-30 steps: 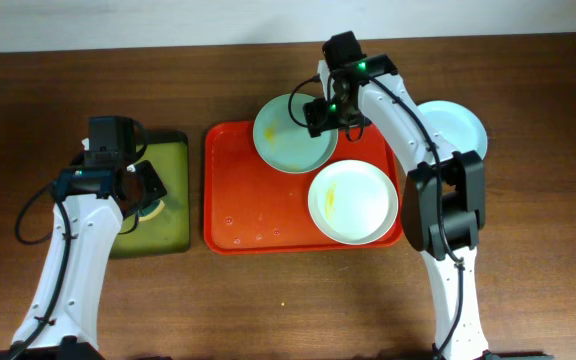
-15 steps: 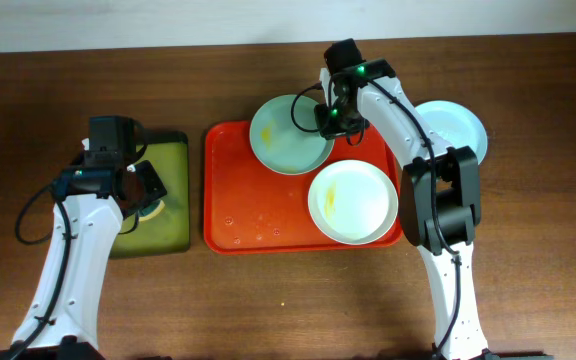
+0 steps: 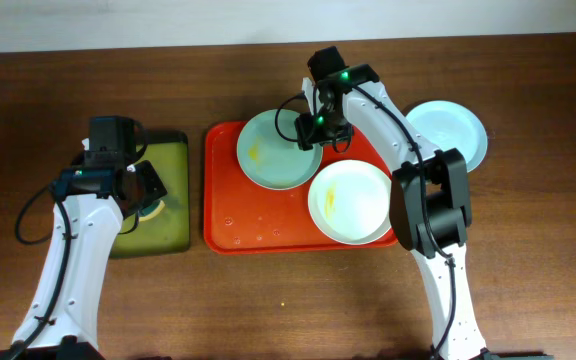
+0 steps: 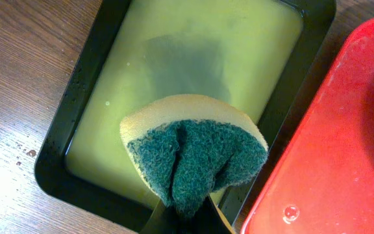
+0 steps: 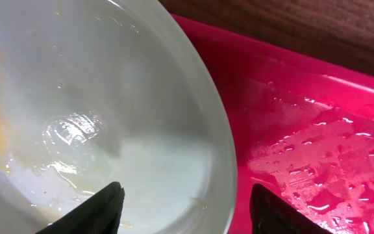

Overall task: Clean dirty plates on tray and stack at the side
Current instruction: 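Move the right gripper to the light green plate and grasp its rim, then dip the sponge in the water and bring it to the green plate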

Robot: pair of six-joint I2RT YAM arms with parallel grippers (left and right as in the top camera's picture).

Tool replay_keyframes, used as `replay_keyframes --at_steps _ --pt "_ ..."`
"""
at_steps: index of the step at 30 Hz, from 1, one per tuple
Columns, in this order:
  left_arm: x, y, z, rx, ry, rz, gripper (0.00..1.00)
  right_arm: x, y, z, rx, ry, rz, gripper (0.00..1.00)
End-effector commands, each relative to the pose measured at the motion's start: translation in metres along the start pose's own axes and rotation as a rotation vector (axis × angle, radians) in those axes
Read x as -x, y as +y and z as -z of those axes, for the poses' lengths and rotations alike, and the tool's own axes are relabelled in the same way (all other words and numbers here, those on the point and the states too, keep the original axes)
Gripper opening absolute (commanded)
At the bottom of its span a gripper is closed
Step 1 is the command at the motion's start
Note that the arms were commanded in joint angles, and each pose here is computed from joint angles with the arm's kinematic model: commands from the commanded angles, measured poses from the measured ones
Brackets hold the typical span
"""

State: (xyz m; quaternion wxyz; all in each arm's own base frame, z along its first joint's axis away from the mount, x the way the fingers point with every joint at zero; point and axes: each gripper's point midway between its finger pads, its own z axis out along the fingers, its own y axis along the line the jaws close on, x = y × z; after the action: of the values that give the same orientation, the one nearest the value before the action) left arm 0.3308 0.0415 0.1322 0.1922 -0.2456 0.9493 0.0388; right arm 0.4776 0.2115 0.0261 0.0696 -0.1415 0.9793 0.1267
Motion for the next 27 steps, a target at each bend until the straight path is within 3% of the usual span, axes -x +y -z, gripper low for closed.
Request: replay_keyframes --at_steps 1,2,5,8,15,20,27 --pt "-0.002 0.0 -0.003 -0.002 0.012 0.011 0.0 -0.011 -0.004 -0.027 0.005 0.055 -0.014 0.62" --pt "-0.002 0.0 -0.003 -0.002 0.012 0.011 0.0 -0.012 -0.004 -0.029 0.005 0.059 -0.014 0.59" --pt "-0.002 0.0 -0.003 -0.002 0.012 0.011 0.0 -0.013 -0.005 -0.03 0.005 0.063 -0.014 0.25" --pt "-0.002 0.0 -0.003 -0.002 0.011 0.011 0.0 -0.016 -0.004 -0.023 0.003 0.082 -0.021 0.04" --pt "-0.004 -0.024 -0.001 -0.113 0.023 -0.02 0.0 -0.041 0.024 -0.007 0.129 0.197 -0.05 0.04" --pt "-0.008 -0.054 0.004 -0.165 -0.003 -0.1 0.0 -0.044 0.045 -0.017 0.109 0.197 0.01 0.05" --pt "0.006 -0.054 0.004 -0.11 -0.088 -0.11 0.0 -0.066 0.058 -0.037 0.067 0.253 0.052 0.05"
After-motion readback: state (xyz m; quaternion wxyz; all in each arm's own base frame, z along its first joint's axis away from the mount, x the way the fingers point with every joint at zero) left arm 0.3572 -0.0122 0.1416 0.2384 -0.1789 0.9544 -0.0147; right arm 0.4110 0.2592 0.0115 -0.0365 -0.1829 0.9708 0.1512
